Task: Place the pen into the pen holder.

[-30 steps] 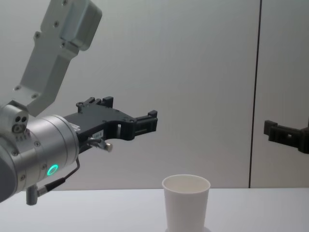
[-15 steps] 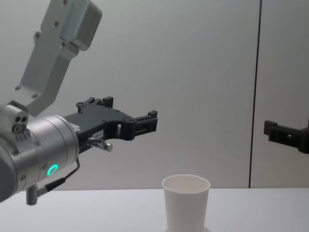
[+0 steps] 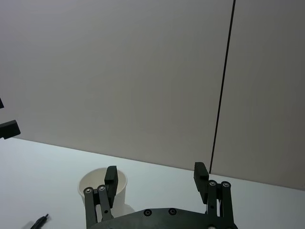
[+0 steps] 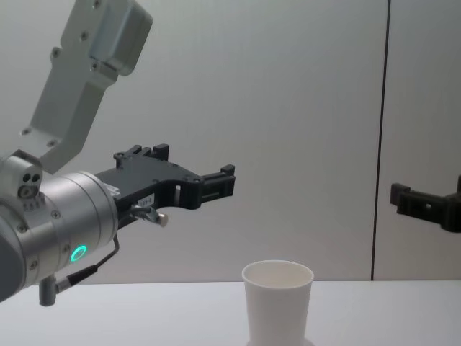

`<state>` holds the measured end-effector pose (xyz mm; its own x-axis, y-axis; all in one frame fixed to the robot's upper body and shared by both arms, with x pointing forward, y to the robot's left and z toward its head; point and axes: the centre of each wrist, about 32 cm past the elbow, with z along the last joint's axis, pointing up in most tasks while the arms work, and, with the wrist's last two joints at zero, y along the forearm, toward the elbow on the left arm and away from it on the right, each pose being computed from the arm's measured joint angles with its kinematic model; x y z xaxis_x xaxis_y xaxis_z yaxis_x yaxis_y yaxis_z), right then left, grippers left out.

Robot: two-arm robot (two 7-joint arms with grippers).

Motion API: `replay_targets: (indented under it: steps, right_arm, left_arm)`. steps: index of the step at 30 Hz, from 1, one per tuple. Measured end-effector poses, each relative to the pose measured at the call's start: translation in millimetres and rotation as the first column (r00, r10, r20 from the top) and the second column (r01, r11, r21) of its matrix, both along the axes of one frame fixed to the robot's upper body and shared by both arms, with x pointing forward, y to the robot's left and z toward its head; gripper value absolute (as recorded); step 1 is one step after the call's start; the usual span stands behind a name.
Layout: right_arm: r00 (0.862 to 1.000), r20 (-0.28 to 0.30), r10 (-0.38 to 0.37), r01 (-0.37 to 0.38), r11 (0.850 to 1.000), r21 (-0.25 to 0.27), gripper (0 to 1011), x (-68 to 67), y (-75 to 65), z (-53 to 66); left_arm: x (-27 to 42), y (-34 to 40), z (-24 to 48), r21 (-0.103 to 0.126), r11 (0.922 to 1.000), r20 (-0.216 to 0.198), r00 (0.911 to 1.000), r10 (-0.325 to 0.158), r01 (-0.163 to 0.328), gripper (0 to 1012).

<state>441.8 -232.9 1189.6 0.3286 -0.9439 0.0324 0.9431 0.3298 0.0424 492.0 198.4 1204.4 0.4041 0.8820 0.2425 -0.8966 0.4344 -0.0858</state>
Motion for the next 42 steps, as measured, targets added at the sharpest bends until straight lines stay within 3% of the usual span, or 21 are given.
replay_targets:
  steps: [9, 22, 34, 42]
  right_arm:
    - [0.998, -0.061, -0.02, 0.019, 1.0, -0.023, 1001, -2.0, 7.4, 5.0]
    - [0.979, -0.186, -0.082, 0.06, 0.991, -0.122, 1002, 1.8, 18.6, 18.1]
    - [0.941, -0.295, -0.166, 0.1, 0.969, -0.225, 1002, 14.9, 26.3, 26.1]
    - [0.906, -0.36, -0.222, 0.124, 0.953, -0.277, 1002, 28.7, 28.8, 27.4]
  left_arm:
    - [0.0, 0.0, 0.0, 0.0, 1.0, 0.0, 1.0, 0.0, 0.0, 1003]
    - [0.0, 0.0, 0.0, 0.0, 1.0, 0.0, 1.0, 0.0, 0.0, 1003]
    - [0.0, 0.0, 0.0, 0.0, 1.0, 0.0, 1.0, 0.0, 0.0, 1003]
    - [0.0, 0.0, 0.0, 0.0, 1.0, 0.0, 1.0, 0.0, 0.0, 1003]
